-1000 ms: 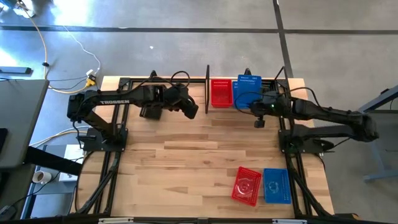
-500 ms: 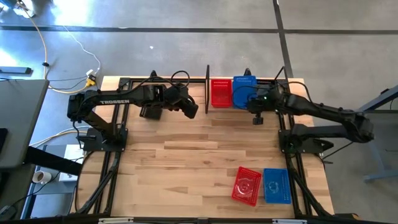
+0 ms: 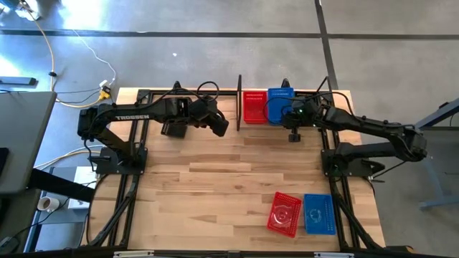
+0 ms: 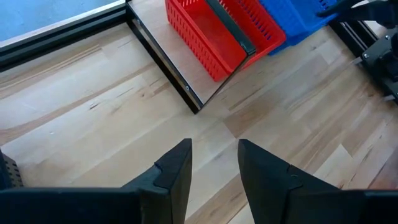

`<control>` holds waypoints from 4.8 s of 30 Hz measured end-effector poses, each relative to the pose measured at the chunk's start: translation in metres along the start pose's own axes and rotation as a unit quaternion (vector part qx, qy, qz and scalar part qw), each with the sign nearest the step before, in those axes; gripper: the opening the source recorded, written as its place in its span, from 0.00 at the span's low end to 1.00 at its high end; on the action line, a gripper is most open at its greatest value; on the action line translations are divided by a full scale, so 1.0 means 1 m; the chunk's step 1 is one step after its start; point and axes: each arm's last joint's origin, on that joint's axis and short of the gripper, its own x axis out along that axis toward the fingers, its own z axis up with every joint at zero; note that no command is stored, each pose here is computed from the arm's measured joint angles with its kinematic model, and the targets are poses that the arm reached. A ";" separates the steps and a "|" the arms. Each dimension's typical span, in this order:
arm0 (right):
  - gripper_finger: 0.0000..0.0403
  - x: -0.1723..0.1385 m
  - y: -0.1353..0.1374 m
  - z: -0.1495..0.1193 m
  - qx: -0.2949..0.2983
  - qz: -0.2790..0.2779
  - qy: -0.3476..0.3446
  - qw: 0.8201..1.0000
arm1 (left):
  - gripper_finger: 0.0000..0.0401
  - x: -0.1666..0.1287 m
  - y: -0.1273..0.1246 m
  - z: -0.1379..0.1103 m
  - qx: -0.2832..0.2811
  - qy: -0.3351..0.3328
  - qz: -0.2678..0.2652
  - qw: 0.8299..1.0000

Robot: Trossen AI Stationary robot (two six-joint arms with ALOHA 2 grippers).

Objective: Stack baskets on shelf by color
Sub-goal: Stack the left blue bin on top of the blue bin on the shelf, then stack the blue bin on top of the blue bins on the shelf

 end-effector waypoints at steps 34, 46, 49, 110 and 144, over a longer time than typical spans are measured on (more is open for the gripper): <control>0.21 -0.001 -0.003 -0.001 -0.019 -0.045 0.029 0.998 | 0.30 0.000 0.000 0.000 0.008 0.001 0.000 1.000; 0.21 -0.023 -0.003 -0.001 0.088 -0.053 -0.014 0.995 | 0.30 0.001 0.002 0.001 0.006 0.001 0.002 1.000; 0.21 -0.029 -0.002 -0.001 0.111 -0.046 -0.029 0.992 | 0.30 0.001 0.003 0.003 0.003 0.000 0.004 1.000; 0.21 -0.112 0.202 0.116 0.406 0.337 0.165 0.833 | 0.30 0.001 0.009 -0.010 0.121 0.121 -0.052 0.984; 0.21 -0.164 0.306 0.081 0.240 0.358 0.276 0.859 | 0.30 0.001 0.009 -0.010 0.130 0.121 -0.053 0.983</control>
